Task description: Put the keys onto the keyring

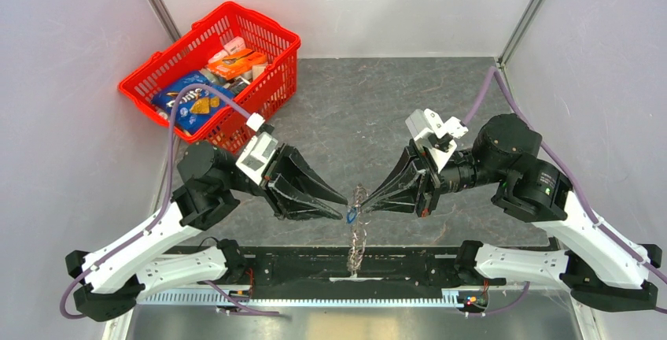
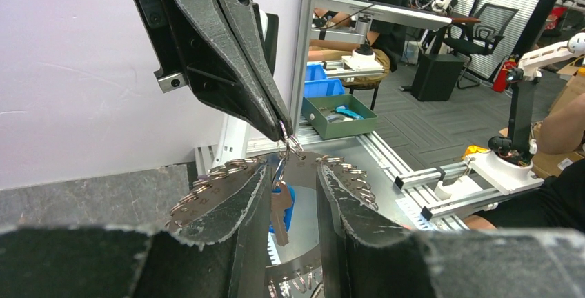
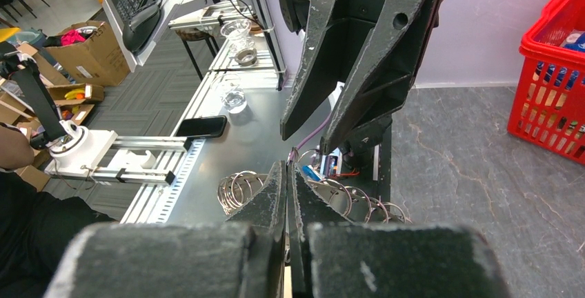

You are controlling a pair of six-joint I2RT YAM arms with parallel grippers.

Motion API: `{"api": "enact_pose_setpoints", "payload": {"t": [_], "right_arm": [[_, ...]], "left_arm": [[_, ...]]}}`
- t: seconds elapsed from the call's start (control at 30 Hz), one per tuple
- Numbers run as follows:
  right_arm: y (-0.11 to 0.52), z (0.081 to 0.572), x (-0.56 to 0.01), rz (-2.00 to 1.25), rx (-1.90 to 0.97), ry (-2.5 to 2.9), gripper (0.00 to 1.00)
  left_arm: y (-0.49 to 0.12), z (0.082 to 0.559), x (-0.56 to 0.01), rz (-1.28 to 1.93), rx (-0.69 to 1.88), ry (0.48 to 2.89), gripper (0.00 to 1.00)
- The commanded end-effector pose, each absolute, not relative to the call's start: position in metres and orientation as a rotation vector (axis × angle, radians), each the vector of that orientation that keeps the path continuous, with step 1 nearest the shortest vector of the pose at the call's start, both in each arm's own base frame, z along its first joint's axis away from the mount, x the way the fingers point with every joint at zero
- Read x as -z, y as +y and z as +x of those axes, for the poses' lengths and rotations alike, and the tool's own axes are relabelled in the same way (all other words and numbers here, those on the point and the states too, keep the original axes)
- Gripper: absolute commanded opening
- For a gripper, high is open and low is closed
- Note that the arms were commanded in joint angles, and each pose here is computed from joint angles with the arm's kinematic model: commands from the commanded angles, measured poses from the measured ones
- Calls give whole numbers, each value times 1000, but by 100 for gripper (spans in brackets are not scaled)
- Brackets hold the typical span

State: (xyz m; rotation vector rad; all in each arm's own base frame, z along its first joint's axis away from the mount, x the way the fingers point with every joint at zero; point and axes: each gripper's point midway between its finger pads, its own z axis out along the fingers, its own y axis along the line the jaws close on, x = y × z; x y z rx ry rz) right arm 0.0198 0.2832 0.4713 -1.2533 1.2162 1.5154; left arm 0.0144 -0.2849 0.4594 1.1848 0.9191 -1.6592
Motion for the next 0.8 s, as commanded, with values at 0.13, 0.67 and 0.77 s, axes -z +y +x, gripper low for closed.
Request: {"api": "enact_pose_setpoints", "payload": {"t": [0.13,0.67,0.77], "right_arm": [[281,18,-494,-1222,-1523,1117,0],[282,17,-494,-1221,-1528,1105,0],[283,17,-495,-1215,-1538,1097,0]], "left_arm": [[-284,9,-465,1199,1697,884,37],[-288,12,-468,1188,1705,896,7],[-290,13,-466,1187,1709,905,2]]}}
